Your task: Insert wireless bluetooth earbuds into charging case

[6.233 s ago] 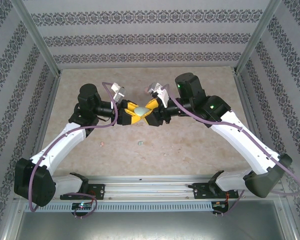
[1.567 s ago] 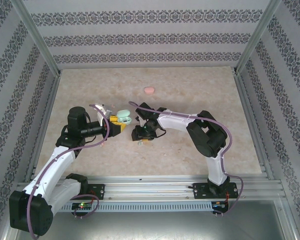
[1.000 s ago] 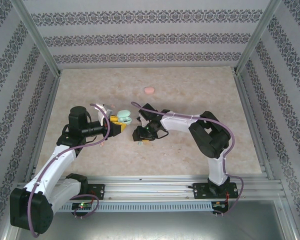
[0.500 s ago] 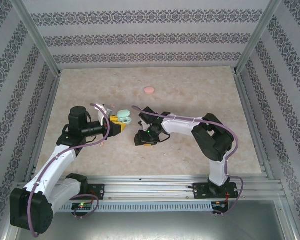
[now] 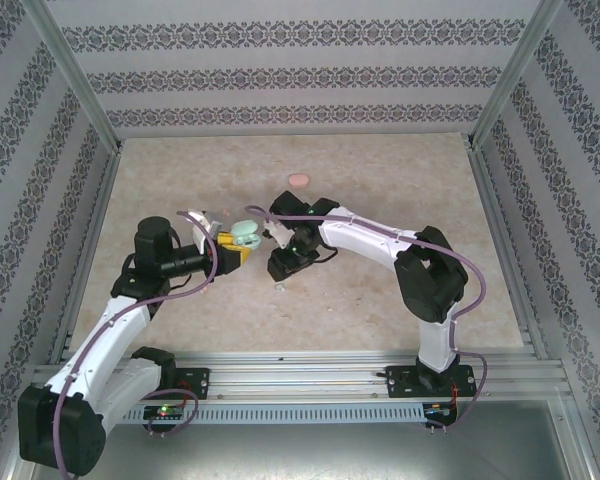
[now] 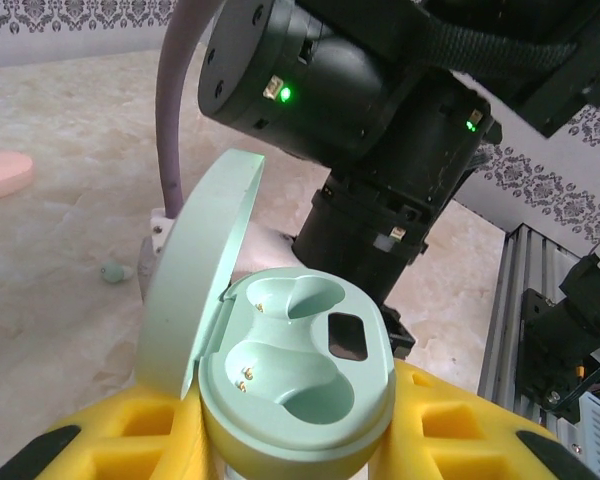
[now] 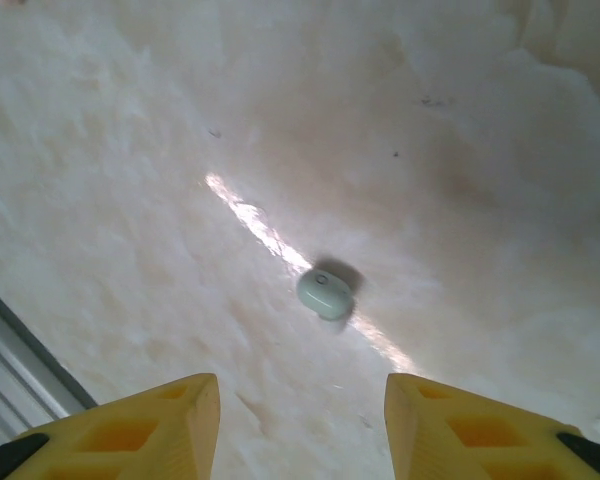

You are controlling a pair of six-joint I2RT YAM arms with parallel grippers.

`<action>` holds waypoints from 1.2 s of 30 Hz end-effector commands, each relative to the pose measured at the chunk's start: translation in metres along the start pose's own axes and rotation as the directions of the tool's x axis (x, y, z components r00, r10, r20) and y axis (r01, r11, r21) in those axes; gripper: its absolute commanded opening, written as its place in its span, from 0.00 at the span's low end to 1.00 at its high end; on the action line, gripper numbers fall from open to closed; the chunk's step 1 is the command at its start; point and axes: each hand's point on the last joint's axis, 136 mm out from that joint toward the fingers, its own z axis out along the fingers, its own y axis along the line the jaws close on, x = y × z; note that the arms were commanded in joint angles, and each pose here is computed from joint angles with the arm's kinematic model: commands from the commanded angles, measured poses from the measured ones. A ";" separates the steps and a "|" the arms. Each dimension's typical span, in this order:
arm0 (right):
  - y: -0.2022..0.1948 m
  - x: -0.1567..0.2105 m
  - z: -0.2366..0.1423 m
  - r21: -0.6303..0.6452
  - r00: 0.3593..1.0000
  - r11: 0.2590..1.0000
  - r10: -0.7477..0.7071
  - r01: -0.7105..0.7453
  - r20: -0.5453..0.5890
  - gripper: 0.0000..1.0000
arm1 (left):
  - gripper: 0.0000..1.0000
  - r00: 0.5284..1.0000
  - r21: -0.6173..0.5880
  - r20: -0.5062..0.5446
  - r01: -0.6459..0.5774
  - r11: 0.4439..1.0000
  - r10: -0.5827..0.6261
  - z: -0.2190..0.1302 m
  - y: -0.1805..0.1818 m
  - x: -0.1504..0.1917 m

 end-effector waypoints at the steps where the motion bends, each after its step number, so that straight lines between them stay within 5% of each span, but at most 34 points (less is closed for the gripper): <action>1: -0.009 0.011 0.003 0.079 0.989 0.988 -0.130 0.135 -0.074 0.47 | 0.14 1.000 -0.020 -0.004 0.003 1.000 -0.003 -0.005 0.000 0.005; 20: -0.012 0.012 0.055 0.130 0.977 0.973 -0.178 0.193 -0.117 0.50 | 0.14 1.000 -0.023 0.006 0.012 1.000 -0.011 -0.006 -0.001 0.007; 36: -0.047 0.011 0.053 0.163 0.997 0.985 0.069 -0.061 -0.046 0.30 | 0.14 1.000 -0.015 0.002 0.011 1.000 -0.011 -0.004 0.000 0.004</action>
